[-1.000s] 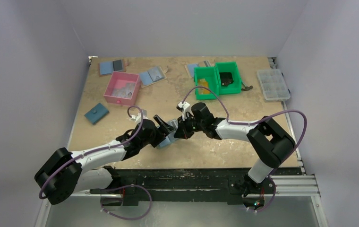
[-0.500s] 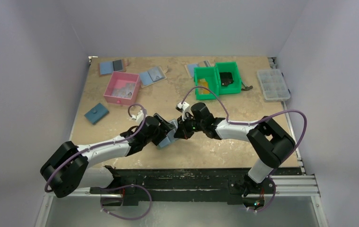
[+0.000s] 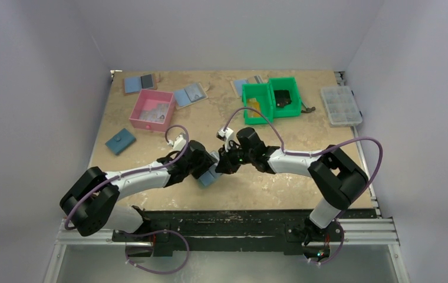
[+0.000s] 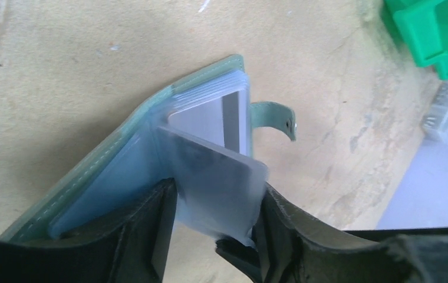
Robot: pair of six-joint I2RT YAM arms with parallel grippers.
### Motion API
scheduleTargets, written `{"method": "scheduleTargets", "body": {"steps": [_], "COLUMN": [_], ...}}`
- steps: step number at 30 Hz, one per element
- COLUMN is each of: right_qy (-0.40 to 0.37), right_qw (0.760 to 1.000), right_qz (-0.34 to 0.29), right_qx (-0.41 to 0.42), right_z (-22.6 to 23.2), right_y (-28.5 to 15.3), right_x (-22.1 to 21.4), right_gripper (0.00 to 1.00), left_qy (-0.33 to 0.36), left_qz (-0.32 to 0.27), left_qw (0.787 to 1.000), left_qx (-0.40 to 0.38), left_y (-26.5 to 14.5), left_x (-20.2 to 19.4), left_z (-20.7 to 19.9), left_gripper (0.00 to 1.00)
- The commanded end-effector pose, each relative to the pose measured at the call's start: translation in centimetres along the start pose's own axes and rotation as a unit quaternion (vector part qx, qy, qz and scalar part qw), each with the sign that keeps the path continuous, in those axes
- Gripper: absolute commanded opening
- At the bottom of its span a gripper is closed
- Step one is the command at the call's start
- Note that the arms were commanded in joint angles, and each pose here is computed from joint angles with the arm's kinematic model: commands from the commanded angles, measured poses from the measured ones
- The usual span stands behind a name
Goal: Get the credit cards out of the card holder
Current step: Pick up the card holder from the center of the board.
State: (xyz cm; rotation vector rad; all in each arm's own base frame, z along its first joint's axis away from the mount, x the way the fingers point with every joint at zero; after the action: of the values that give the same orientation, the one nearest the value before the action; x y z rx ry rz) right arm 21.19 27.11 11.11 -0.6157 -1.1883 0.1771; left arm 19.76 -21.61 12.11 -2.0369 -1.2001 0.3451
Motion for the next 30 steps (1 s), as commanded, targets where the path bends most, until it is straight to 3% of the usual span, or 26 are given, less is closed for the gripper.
{"method": "scheduleTargets", "body": {"steps": [1,7,11,17,22,30], "right_qy": [-0.044,-0.05,-0.077,-0.155,-0.152,-0.142], "right_qw": [0.997,0.995,0.991,0.969,0.97,0.972], "right_qz": [-0.043,-0.034,-0.027,-0.021,-0.034,-0.044], "right_qx": [0.053,0.083,0.109,0.189,0.187,0.183], "right_z": [1.1,1.4,1.6,1.1,-0.4,-1.3], "right_y": [-0.3,0.0,-0.3,-1.9,-3.7,-4.7], "right_x": [2.8,2.6,2.9,3.5,3.6,3.7], "right_gripper": [0.22,0.35,0.41,0.49,0.51,0.51], "left_qy": [0.026,0.049,0.057,0.106,0.164,0.171], "left_qz": [-0.011,-0.014,0.0,0.008,0.041,0.03], "left_qw": [0.999,0.997,0.996,0.992,0.984,0.985], "left_qx": [0.023,0.055,0.068,0.074,0.051,-0.017], "left_y": [0.2,0.6,0.4,-0.6,-1.0,-2.7], "left_x": [0.3,0.8,1.0,1.4,1.2,1.7], "left_z": [0.3,2.6,3.7,4.5,5.1,4.8], "left_gripper": [0.48,0.29,0.24,0.27,0.37,0.39]}}
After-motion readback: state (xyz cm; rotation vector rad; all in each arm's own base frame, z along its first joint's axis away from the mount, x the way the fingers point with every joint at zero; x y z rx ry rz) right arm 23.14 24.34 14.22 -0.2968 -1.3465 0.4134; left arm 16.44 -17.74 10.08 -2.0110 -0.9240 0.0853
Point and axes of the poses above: each gripper's point midway between its finger pads, its own y axis out along the fingers, its own z axis along the line the jaws close on, x = y × z, the point moved 9 cm from there along -y, back along the fingers, and after that the axes turned 14 degrees about -y, right-handed, at the moved point
